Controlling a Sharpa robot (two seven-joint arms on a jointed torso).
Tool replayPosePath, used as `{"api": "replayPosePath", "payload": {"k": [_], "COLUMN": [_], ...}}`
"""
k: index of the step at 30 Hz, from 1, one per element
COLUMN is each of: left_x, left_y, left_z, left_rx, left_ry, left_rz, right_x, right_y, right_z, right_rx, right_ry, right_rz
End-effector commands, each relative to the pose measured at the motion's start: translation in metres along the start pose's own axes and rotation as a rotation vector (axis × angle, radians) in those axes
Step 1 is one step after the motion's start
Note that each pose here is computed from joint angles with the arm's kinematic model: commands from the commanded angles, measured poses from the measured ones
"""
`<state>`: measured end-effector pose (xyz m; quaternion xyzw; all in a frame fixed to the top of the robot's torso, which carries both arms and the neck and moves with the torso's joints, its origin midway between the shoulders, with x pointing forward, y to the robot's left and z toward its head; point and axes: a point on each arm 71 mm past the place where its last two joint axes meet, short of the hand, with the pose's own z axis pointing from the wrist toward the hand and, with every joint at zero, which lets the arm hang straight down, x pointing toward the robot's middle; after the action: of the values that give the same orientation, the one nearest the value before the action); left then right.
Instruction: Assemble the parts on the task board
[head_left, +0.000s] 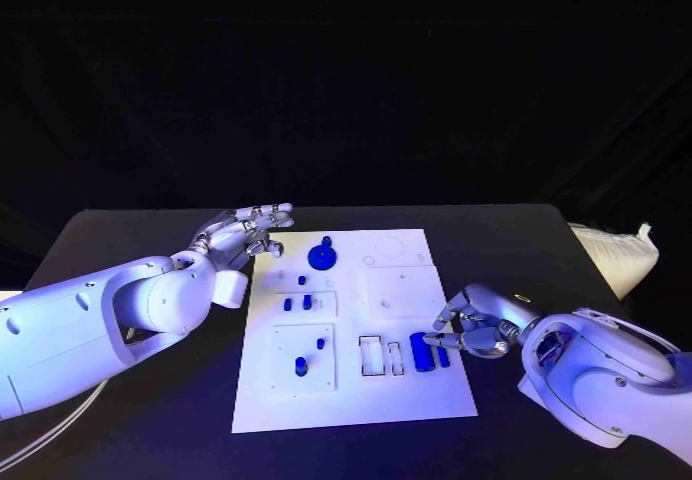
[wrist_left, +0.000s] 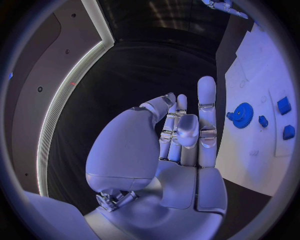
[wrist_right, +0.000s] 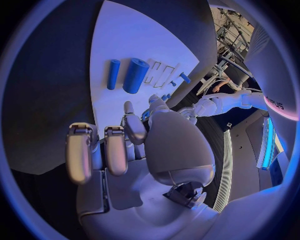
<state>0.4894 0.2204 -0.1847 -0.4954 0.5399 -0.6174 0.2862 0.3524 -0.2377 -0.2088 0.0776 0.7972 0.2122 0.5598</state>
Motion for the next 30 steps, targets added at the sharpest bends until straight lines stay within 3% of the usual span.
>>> {"api": "replayPosePath", "payload": {"k": [1,19,30], "left_x": [0.0015,0.0005,0.0006], "left_y": [-0.0004,-0.0002,-0.0005], "left_z": [0.0001,-0.0008,-0.0022], "left_rx": [0.006,0.002,0.000], "left_ry": [0.019,0.021,0.037], "left_rz": [-0.011,-0.011,-0.017], "right_x": [0.004,0.022,0.043], "right_y": [0.000,0.007,0.011], "right_z": [0.000,0.010,0.017], "right_rx": [0.017,-0.003,-0.008], "right_ry": [0.011,0.052,0.113], "right_rz": [-0.098,-0.149,-0.142]}}
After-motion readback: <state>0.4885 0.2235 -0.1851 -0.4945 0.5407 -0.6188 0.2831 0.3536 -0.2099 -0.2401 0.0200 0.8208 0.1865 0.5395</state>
